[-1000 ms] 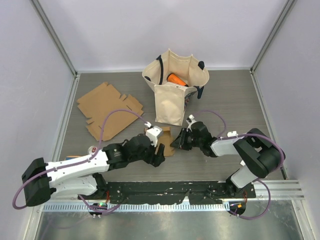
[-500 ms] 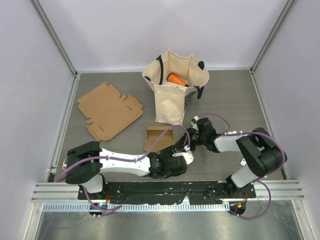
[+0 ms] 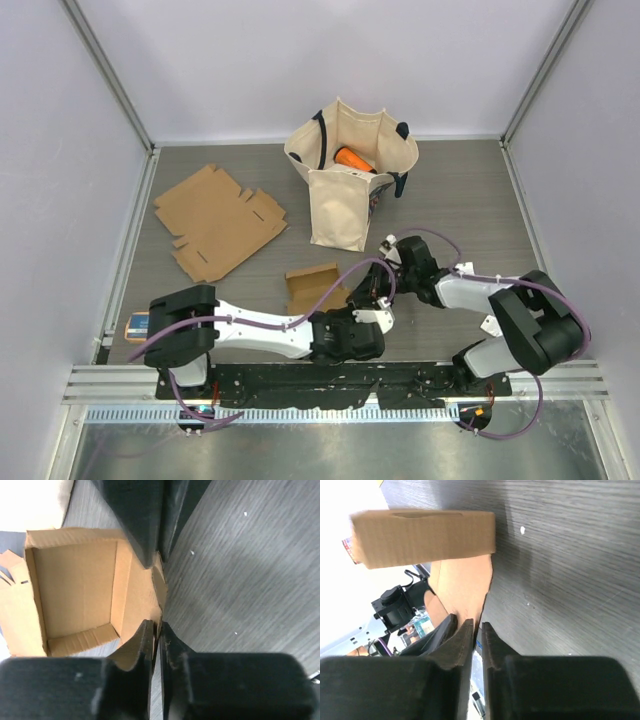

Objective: Fold the paper box

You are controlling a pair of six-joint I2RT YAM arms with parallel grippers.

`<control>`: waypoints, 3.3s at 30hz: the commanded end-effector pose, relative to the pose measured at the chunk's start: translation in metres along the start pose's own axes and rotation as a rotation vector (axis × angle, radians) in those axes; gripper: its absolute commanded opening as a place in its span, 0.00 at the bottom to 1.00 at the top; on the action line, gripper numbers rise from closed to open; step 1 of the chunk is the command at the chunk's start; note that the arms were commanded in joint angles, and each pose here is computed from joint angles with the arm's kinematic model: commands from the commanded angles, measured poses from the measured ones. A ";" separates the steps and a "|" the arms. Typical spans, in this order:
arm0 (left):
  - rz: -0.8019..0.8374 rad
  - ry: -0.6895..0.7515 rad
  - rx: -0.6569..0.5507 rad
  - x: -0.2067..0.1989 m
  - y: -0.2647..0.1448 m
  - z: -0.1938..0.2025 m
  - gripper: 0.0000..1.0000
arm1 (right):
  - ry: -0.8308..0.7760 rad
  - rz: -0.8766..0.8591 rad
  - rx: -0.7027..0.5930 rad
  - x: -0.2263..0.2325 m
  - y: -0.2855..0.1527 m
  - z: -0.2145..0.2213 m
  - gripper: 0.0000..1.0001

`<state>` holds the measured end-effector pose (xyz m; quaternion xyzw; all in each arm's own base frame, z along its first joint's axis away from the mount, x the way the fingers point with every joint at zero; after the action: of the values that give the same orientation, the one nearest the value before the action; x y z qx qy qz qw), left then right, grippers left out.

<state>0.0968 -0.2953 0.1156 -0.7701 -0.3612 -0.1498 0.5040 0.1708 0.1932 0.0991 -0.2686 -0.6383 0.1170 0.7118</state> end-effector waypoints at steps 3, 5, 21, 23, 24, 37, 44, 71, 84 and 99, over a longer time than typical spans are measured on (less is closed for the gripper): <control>0.070 -0.151 -0.072 0.019 -0.038 -0.019 0.00 | -0.301 0.084 -0.108 0.037 -0.029 -0.014 0.46; 0.105 -0.211 -0.077 0.023 -0.047 -0.022 0.00 | -0.365 0.082 -0.191 0.060 -0.046 -0.023 0.57; 0.186 -1.497 0.017 0.148 -0.072 -0.026 0.00 | -0.162 0.798 -0.847 0.020 -0.166 -0.053 0.89; 0.145 -1.614 0.068 0.154 -0.072 -0.020 0.00 | -0.086 0.821 -0.857 0.007 -0.178 -0.060 0.95; 0.128 -1.680 0.098 0.161 -0.068 -0.018 0.00 | -0.052 0.836 -0.849 0.001 -0.181 -0.064 0.95; 0.063 -2.119 0.241 0.181 -0.032 -0.011 0.00 | 0.295 0.828 -0.894 -0.083 -0.221 -0.119 0.95; -0.010 -2.401 0.146 0.185 -0.039 0.005 0.00 | 0.325 0.835 -0.764 -0.109 -0.196 -0.120 0.86; -0.303 -2.597 0.179 0.198 -0.009 0.004 0.00 | 0.027 0.981 -0.627 -0.089 -0.156 -0.157 0.89; -0.379 -2.572 0.060 0.209 -0.012 0.008 0.00 | 0.055 0.987 -0.571 -0.105 -0.145 -0.150 0.83; -0.390 -2.585 0.147 0.205 -0.010 0.006 0.00 | 0.114 0.961 -0.599 -0.109 -0.134 -0.129 0.48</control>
<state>0.2226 -0.2045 0.2253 -0.3240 -0.7016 0.6222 -0.1249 0.2714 -0.0178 0.0870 -0.7498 -0.4090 0.2258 0.4685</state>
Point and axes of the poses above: each gripper's point midway between its finger pads, its own y axis out along the fingers, its own x axis along the line the jaws close on, z = x × y, the point moved 8 cm from there along -y, back along the fingers, and after that the axes turned 1 degree about y, right-handed, at the moved point
